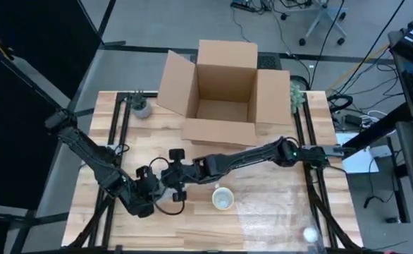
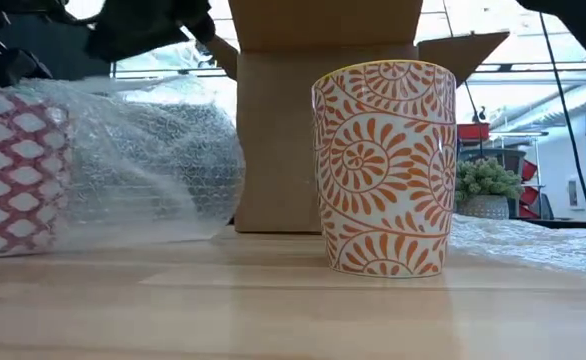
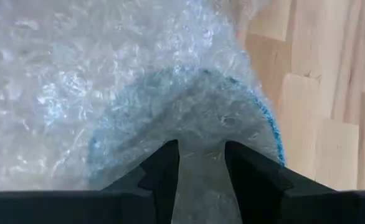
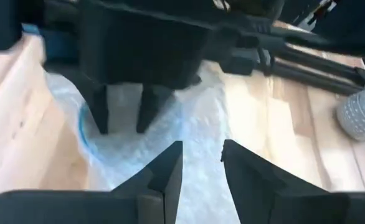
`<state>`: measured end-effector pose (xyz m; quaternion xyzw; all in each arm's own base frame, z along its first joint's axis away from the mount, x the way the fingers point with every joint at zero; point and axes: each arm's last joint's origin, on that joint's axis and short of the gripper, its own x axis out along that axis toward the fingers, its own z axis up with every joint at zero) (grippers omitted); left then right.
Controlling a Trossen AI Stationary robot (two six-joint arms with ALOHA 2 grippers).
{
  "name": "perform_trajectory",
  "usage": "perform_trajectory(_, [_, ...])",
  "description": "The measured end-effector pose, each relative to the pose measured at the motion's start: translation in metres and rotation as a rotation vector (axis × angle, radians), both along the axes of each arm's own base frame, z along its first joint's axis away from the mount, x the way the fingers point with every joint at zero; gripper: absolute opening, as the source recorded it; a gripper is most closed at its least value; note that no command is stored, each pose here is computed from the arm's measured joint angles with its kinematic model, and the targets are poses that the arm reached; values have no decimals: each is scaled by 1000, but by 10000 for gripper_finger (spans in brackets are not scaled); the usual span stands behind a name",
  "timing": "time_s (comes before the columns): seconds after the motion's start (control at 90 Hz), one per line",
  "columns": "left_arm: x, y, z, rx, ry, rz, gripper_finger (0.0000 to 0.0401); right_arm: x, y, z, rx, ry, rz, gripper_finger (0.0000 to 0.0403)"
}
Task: Wrap mug
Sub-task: Wrap the red mug with the bubble wrap
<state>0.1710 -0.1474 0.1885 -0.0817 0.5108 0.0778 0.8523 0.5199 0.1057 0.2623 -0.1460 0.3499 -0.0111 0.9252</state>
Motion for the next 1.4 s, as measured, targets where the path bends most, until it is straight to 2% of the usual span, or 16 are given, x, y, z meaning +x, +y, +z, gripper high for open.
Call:
perform_trajectory(0.189, [0,0,0,9,-1,-21,128,7,-11,-24,18,68,-41,102])
perform_trajectory(0.344, [0,0,0,16,-2,-38,128,13,-8,-36,155,66,7,102])
perform_trajectory(0.422, [0,0,1,16,-3,-43,128,14,-2,-39,176,65,10,102])
perform_trajectory(0.644, [-2,2,3,11,-11,-47,128,10,3,-36,193,78,5,102])
perform_trajectory(0.856, [-6,6,11,-13,-41,-42,128,-2,-6,-18,208,129,-24,102])
perform_trajectory(1.022, [-8,8,15,-24,-53,-40,128,-22,-12,-23,176,345,-73,102])
perform_trajectory(1.133, [-8,8,15,-25,-55,-40,128,-33,-14,-19,172,424,-109,102])
perform_trajectory(1.256, [-8,8,15,-28,-58,-40,128,-33,-15,-20,157,423,-128,102])
perform_trajectory(1.4, [-8,8,16,-32,-62,-39,128,-21,-19,-32,37,350,-178,102])
